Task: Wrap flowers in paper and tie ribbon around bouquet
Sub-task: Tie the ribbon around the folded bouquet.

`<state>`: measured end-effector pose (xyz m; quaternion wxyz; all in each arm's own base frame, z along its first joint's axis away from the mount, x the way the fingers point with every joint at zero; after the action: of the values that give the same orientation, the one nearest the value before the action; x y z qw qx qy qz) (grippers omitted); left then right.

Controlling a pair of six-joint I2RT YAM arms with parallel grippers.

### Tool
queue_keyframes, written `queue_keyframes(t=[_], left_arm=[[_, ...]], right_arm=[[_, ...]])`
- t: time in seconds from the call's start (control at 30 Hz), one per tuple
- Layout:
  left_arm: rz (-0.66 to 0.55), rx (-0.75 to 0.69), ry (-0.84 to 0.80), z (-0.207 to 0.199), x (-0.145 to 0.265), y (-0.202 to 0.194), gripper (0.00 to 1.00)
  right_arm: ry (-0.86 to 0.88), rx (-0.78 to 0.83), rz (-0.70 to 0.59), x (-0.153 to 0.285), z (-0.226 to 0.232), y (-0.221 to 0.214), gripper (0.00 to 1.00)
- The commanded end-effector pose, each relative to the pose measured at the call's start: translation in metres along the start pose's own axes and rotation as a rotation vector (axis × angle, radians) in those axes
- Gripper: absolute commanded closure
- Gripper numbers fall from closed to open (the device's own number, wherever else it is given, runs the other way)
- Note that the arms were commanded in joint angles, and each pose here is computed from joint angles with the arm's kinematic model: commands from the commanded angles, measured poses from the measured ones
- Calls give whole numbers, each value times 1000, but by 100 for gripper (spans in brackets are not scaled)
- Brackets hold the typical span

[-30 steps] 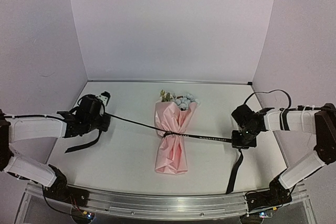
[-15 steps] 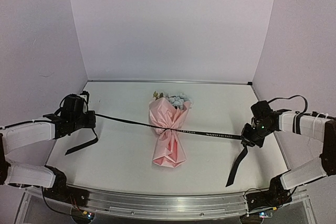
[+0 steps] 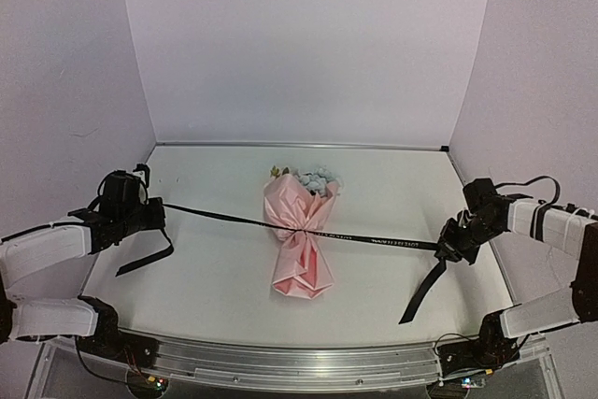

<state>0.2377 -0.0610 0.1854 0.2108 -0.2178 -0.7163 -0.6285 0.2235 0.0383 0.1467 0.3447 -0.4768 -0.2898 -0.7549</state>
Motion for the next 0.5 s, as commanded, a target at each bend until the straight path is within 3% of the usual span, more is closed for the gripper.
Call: queue_keyframes(t=[0.0,0.1,0.23,0.47], left_arm=[[-150,127,343,44,10,17,100],[-167,109,288,40,11,20,100],[-258,67,82,24,19,33,100],[-243,-107,-112,-22,29,25,100]], right_arm=[[-303,-117,-105,11,-44,4,100],[-302,-87,-94,16,-43,5,100],[-298,-22,-50,23,-40,1,100],[-271,177,50,31,-24,-12,100]])
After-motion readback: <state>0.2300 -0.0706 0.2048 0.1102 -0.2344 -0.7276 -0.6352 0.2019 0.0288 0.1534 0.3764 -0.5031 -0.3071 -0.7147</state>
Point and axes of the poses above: each gripper's point midway between its finger pads, its own x axis back along the fingers, its own z axis along the line the jaws close on, y = z × x, the point moved 10 cm from there along x, back along the fingers, and after that the axes turned 2 degrees about -x, right-handed, at the moved point
